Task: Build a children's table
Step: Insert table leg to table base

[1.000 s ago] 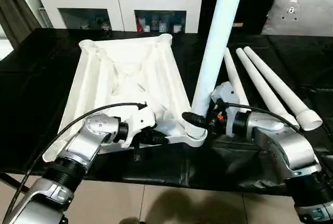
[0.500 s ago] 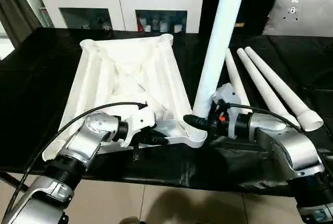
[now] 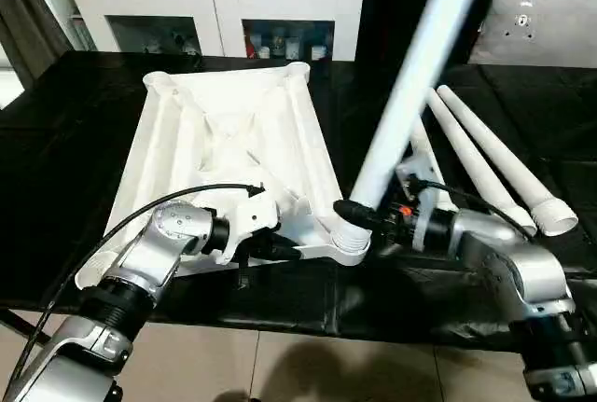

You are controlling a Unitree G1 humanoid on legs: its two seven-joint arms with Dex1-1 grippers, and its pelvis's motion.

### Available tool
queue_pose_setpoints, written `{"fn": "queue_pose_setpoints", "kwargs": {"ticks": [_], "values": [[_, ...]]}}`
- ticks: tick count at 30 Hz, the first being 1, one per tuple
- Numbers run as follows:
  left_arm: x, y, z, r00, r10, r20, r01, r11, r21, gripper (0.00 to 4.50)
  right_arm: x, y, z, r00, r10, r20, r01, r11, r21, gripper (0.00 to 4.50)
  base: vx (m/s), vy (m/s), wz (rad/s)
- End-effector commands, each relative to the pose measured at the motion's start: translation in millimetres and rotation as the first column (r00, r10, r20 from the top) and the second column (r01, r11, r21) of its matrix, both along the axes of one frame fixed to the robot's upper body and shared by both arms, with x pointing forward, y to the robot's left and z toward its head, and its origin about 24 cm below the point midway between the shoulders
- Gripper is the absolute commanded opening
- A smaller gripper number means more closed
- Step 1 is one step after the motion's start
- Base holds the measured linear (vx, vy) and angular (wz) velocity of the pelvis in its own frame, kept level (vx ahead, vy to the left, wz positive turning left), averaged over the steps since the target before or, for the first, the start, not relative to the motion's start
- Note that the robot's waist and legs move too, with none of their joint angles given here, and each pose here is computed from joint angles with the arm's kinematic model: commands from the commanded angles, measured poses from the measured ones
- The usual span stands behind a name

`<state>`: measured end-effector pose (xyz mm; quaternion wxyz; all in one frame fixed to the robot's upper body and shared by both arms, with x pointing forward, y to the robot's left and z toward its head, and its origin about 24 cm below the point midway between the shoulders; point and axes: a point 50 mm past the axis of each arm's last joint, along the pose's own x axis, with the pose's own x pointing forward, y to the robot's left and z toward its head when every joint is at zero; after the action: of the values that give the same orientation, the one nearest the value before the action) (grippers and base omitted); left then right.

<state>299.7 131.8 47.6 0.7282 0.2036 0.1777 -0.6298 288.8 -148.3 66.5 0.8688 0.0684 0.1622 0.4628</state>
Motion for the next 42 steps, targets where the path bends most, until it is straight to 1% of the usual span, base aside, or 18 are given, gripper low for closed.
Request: {"fn": "queue_pose_setpoints", "kwargs": {"ticks": [1, 2, 5, 9, 10, 11, 14, 17, 20, 22, 24, 27, 32, 37, 39, 41, 42], "values": [[6.7, -1, 14.6, 0.998, -0.002, 0.062, 0.004, 1.0, -0.02, 0.0, -14.1, -9.5, -38.2, 0.985, -0.049, -0.165, 0.038, 0.997, -0.072, 1.89, 0.0, 0.0, 0.0], [7.3, -1, 14.7, 0.998, 0.007, 0.064, -0.005, 1.0, -0.026, 0.0, -17.7, -12.5, -41.8, 0.985, -0.07, -0.156, 0.059, 0.996, -0.073, 1.89, 0.0, 0.0, 0.0], [7.2, -2, 14.6, 0.998, 0.012, 0.063, -0.01, 0.999, -0.03, 0.0, -20.7, -14.8, -43.0, 0.989, -0.092, -0.111, 0.082, 0.992, -0.093, 1.89, 0.0, 0.0, 0.0], [5.9, -2, 12.6, 0.998, 0.006, 0.061, -0.005, 1.0, -0.022, 0.0, -23.4, -11.0, -41.7, 0.999, -0.039, -0.026, 0.032, 0.976, -0.217, 1.89, 0.0, 0.0, 0.0], [5.6, -2, 12.2, 0.998, 0.002, 0.061, -0.001, 1.0, -0.017, 0.0, -23.7, -9.9, -41.4, 0.999, -0.026, -0.022, 0.02, 0.974, -0.228, 1.89, 0.0, 0.0, 0.0], [5.6, -2, 12.2, 0.998, 0.002, 0.061, -0.001, 1.0, -0.017, 0.0, -23.7, -9.9, -41.4, 0.999, -0.026, -0.022, 0.02, 0.974, -0.228, 1.89, 0.0, 0.0, 0.0], [4.4, -2, 10.3, 0.997, -0.025, 0.071, 0.023, 1.0, 0.016, 0.0, -22.2, -4.7, -41.6, 0.999, 0.034, -0.014, -0.037, 0.959, -0.281, 1.89, 0.0, 0.0, 0.0], [5.2, -4, 10.9, 0.995, -0.06, 0.077, 0.057, 0.998, 0.039, 0.0, -22.3, -0.4, -47.5, 0.993, 0.106, -0.056, -0.119, 0.941, -0.316, 1.89, 0.0, 0.0, 0.0], [7.9, -6, 13.1, 0.993, -0.079, 0.085, 0.075, 0.996, 0.051, 0.0, -22.0, 1.2, -53.4, 0.986, 0.138, -0.089, -0.16, 0.926, -0.342, 1.89, 0.0, 0.0, 0.0], [11.7, -7, 15.6, 0.991, -0.09, 0.096, 0.084, 0.995, 0.059, 0.0, -21.0, 3.6, -57.1, 0.981, 0.151, -0.118, -0.183, 0.921, -0.344, 1.89, 0.0, 0.0, 0.0], [13.8, -8, 16.9, 0.991, -0.093, 0.099, 0.087, 0.994, 0.063, 0.0, -20.5, 5.4, -58.4, 0.979, 0.162, -0.127, -0.197, 0.919, -0.343, 1.89, 0.0, 0.0, 0.0], [20.2, -9, 21.4, 0.99, -0.088, 0.111, 0.081, 0.995, 0.062, 0.0, -17.7, 11.7, -60.1, 0.974, 0.168, -0.154, -0.21, 0.926, -0.313, 1.89, 0.0, 0.0, 0.0], [27.2, -2, 21.9, 0.992, -0.027, 0.122, 0.021, 0.998, 0.052, 0.0, -13.7, 16.2, -61.1, 0.979, 0.148, -0.137, -0.184, 0.934, -0.307, 1.89, 0.0, 0.0, 0.0], [25.3, 8, 18.6, 0.994, 0.041, 0.102, -0.045, 0.998, 0.037, 0.0, -10.6, 17.3, -61.3, 0.992, 0.076, -0.103, -0.104, 0.948, -0.301, 1.89, 0.0, 0.0, 0.0], [20.9, 17, 15.7, 0.982, 0.174, 0.079, -0.174, 0.985, -0.01, 0.0, -4.0, 16.8, -62.5, 0.996, -0.043, -0.073, 0.018, 0.951, -0.309, 1.89, 0.0, 0.0, 0.0], [19.2, 19, 14.5, 0.974, 0.213, 0.071, -0.213, 0.977, -0.02, 0.0, -2.5, 16.7, -62.9, 0.995, -0.071, -0.067, 0.047, 0.95, -0.309, 1.89, 0.0, 0.0, 0.0], [13.1, 21, 11.7, 0.956, 0.289, 0.048, -0.287, 0.957, -0.046, 0.0, 1.1, 16.6, -64.2, 0.989, -0.137, -0.056, 0.114, 0.944, -0.311, 1.89, 0.0, 0.0, 0.0]]}}
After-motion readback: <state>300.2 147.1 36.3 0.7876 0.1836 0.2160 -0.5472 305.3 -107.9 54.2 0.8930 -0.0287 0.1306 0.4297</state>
